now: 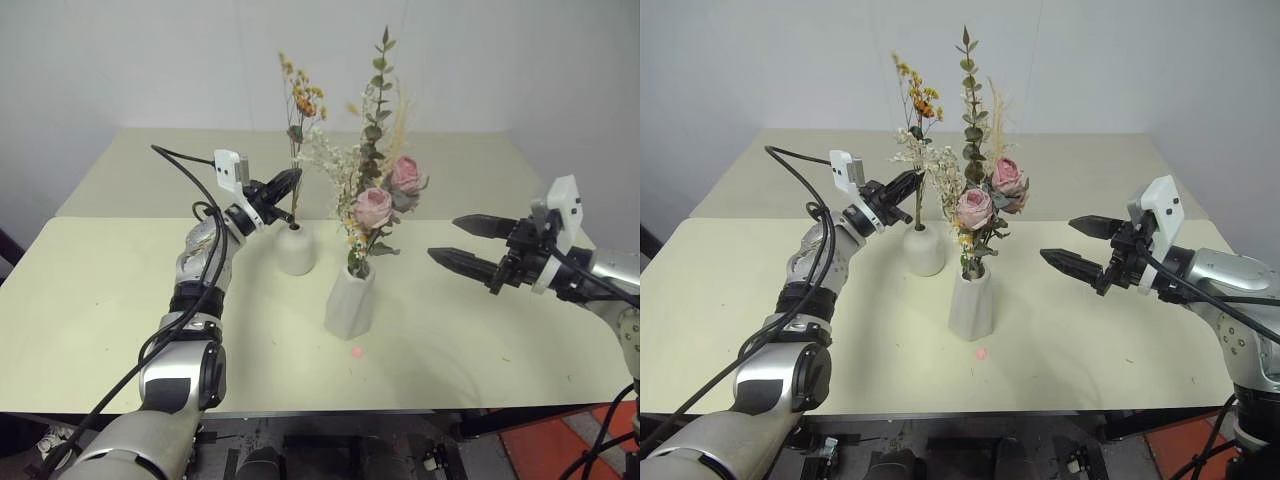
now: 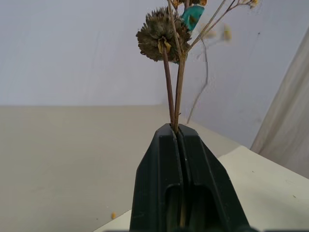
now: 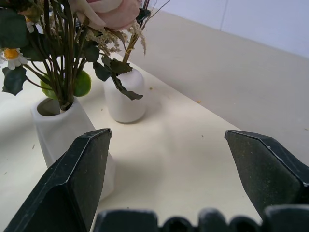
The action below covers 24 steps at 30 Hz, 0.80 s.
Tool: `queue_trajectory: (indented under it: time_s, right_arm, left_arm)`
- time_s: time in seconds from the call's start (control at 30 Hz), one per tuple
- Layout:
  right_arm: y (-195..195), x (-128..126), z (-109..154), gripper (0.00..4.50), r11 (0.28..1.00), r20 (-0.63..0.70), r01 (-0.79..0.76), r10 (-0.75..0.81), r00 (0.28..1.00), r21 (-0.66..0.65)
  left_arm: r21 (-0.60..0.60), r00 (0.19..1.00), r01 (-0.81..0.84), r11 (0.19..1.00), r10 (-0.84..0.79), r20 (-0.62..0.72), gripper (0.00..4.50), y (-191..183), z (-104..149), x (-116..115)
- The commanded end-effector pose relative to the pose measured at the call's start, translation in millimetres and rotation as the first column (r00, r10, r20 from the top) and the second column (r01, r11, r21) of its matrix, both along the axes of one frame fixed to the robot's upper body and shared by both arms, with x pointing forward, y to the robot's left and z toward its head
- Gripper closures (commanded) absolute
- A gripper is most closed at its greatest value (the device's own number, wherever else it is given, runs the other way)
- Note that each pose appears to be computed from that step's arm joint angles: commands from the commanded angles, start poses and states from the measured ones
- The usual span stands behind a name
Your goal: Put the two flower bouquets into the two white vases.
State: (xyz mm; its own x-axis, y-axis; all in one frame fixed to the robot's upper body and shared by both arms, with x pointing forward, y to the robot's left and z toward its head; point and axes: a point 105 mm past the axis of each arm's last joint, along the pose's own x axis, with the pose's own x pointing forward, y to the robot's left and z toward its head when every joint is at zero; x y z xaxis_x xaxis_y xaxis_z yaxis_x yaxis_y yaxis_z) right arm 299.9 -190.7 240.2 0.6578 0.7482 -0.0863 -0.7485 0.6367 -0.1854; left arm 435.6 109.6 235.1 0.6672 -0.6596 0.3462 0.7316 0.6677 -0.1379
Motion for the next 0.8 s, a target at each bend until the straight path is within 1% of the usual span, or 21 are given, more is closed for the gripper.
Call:
queue_trajectory:
  time_s: [0.03, 0.23, 0.33, 0.37, 0.4, 0.5, 0.63, 0.73, 0.8]
  right_arm:
    - [1.3, -1.0, 13.0, 0.00, 1.000, 0.060, -0.003, 0.003, 0.998, 0.004]
    - [-1.6, -2.4, 11.6, 0.00, 1.000, 0.056, 0.001, -0.001, 0.998, 0.006]
    - [-1.9, -2.7, 10.8, 0.00, 1.000, 0.052, 0.000, 0.000, 0.999, 0.004]
    - [-2.2, -2.6, 10.5, 0.00, 1.000, 0.050, 0.000, 0.000, 0.999, 0.003]
    - [-2.2, -2.4, 9.9, 0.00, 1.000, 0.048, -0.002, 0.002, 0.999, 0.000]
    - [-2.4, -1.8, 8.5, 0.00, 1.000, 0.042, -0.007, 0.007, 0.999, -0.006]
    - [-3.5, 0.5, 7.3, 0.00, 1.000, 0.034, -0.016, 0.016, 0.999, -0.013]
    - [-3.9, 1.6, 5.5, 0.00, 1.000, 0.029, -0.027, 0.027, 0.999, -0.015]
    - [-4.7, 2.0, 4.8, 0.00, 0.999, 0.027, -0.035, 0.035, 0.999, -0.018]
  left_arm:
    - [-0.013, 0.998, 0.002, 1.000, -0.001, 0.065, 4.46, -0.3, 20.9, -2.5]
    - [0.014, 0.999, 0.019, 1.000, -0.020, 0.044, 4.46, -0.9, 11.7, -5.8]
    - [0.050, 0.999, 0.046, 0.998, -0.047, 0.019, 4.46, -1.1, 5.1, -10.1]
    - [0.064, 0.998, 0.065, 0.996, -0.065, 0.004, 4.03, -1.0, 2.8, -12.5]
    - [0.066, 0.998, 0.069, 0.995, -0.068, -0.012, 3.85, 3.1, 0.0, -16.7]
    - [0.077, 0.998, 0.064, 0.995, -0.062, -0.033, 2.89, 14.8, -5.9, -30.5]
    - [0.106, 0.999, 0.024, 0.994, -0.019, -0.048, 1.60, 36.5, -12.3, -55.6]
    - [0.157, 0.999, -0.005, 0.988, 0.012, -0.045, 0.64, 54.6, -11.4, -79.9]
    - [0.208, 1.000, 0.004, 0.978, 0.001, -0.023, 0.02, 62.3, -7.1, -96.3]
